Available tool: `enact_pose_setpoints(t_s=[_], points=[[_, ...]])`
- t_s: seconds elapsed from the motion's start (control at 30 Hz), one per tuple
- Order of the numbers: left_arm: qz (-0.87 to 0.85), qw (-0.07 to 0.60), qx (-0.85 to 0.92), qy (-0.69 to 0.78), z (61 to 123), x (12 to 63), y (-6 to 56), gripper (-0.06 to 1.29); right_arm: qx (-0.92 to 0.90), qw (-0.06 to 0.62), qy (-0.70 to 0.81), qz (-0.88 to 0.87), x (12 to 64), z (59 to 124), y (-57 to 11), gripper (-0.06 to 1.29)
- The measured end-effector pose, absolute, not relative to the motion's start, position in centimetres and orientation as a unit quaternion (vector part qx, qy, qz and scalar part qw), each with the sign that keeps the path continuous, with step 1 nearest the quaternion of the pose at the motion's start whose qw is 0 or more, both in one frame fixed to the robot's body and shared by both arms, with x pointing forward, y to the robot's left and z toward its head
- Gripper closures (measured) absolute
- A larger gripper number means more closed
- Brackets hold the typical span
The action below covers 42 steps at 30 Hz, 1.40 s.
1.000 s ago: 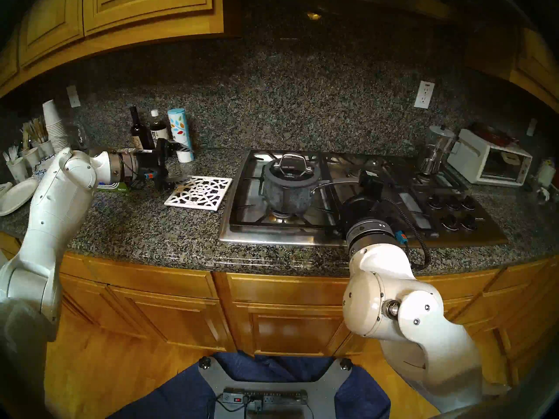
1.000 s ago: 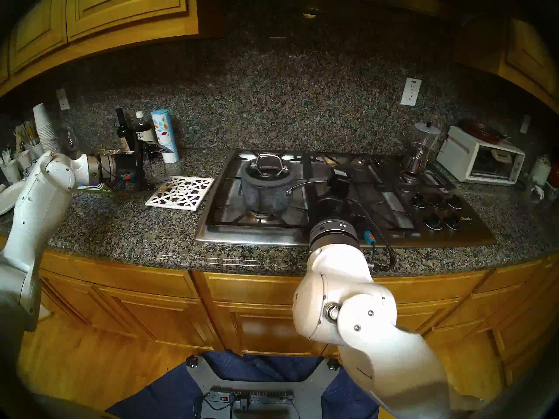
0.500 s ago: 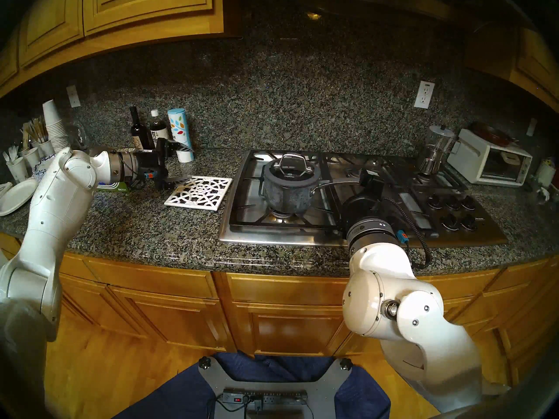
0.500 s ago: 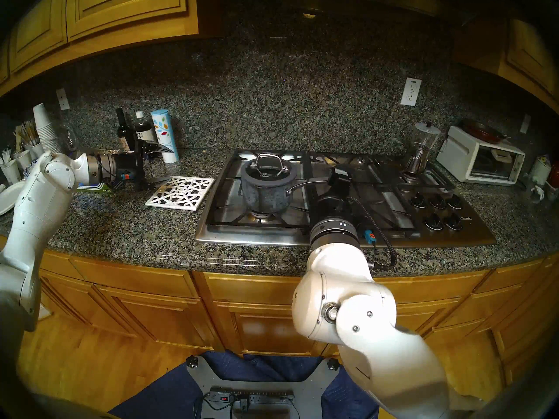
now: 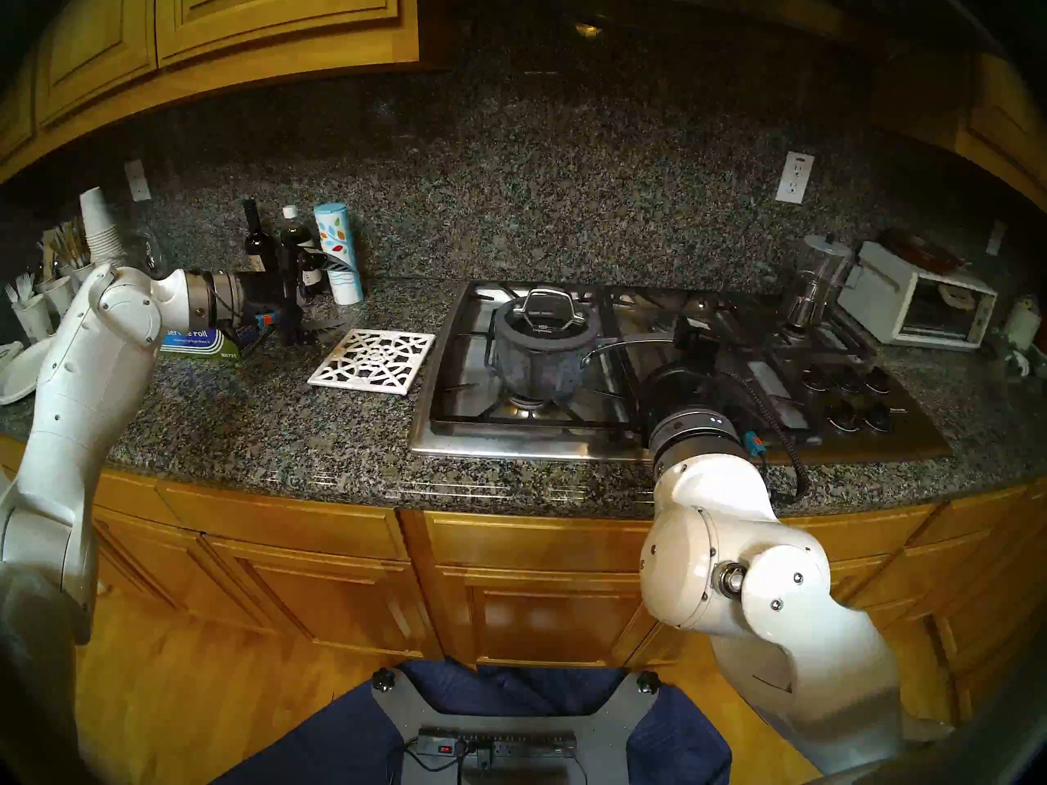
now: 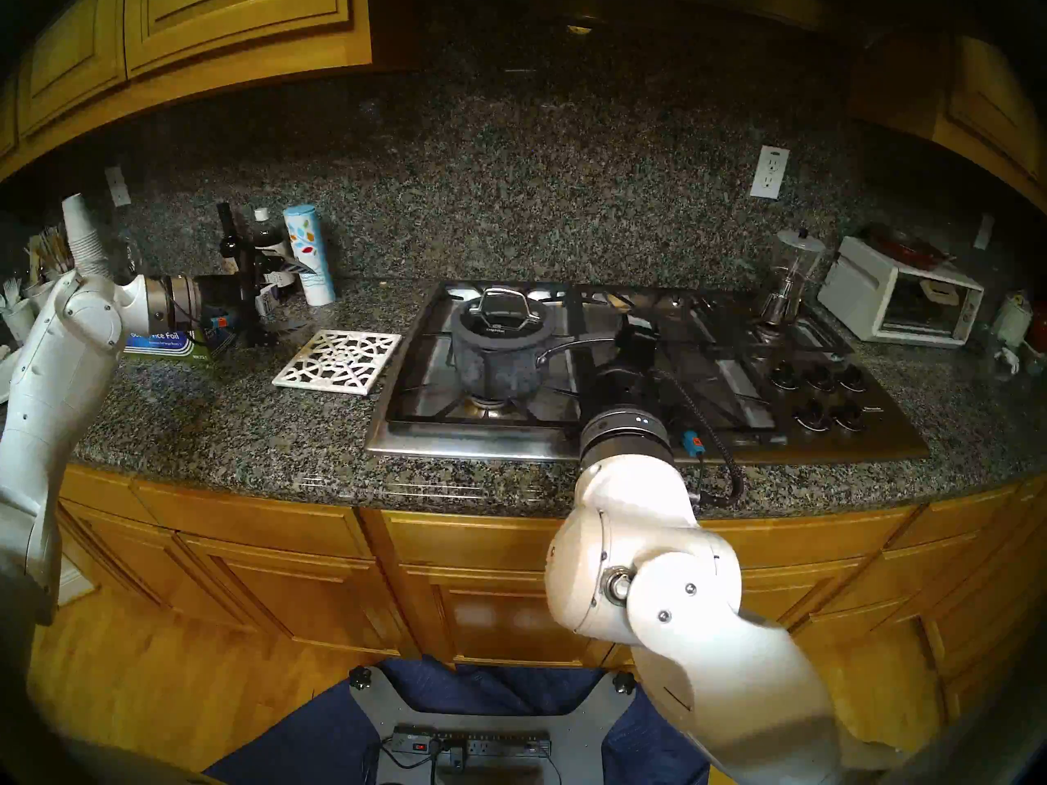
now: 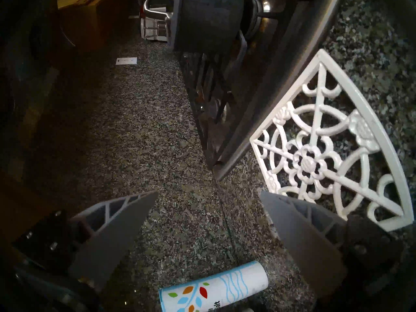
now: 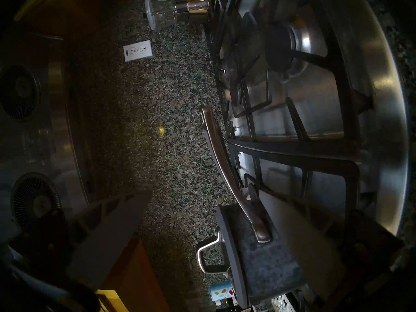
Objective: Pick up the pot, put it on the stove, take off the pot lid
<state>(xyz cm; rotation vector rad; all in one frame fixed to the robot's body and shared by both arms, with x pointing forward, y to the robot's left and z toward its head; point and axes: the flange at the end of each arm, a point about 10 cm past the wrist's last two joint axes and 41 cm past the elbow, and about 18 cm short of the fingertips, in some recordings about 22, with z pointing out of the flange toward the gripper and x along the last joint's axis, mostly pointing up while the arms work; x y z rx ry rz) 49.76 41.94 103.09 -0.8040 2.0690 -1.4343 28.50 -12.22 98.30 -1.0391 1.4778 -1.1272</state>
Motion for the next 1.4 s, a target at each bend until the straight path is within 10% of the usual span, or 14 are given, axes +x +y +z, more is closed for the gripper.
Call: enact_pose_setpoints(t_s=[1.4], points=[[-0.537, 0.141, -0.330, 0.764, 107.3, 39.8, 34.2, 0.00, -0.425, 0.482, 0.610, -0.465, 28.5, 98.4, -12.2, -0.01]])
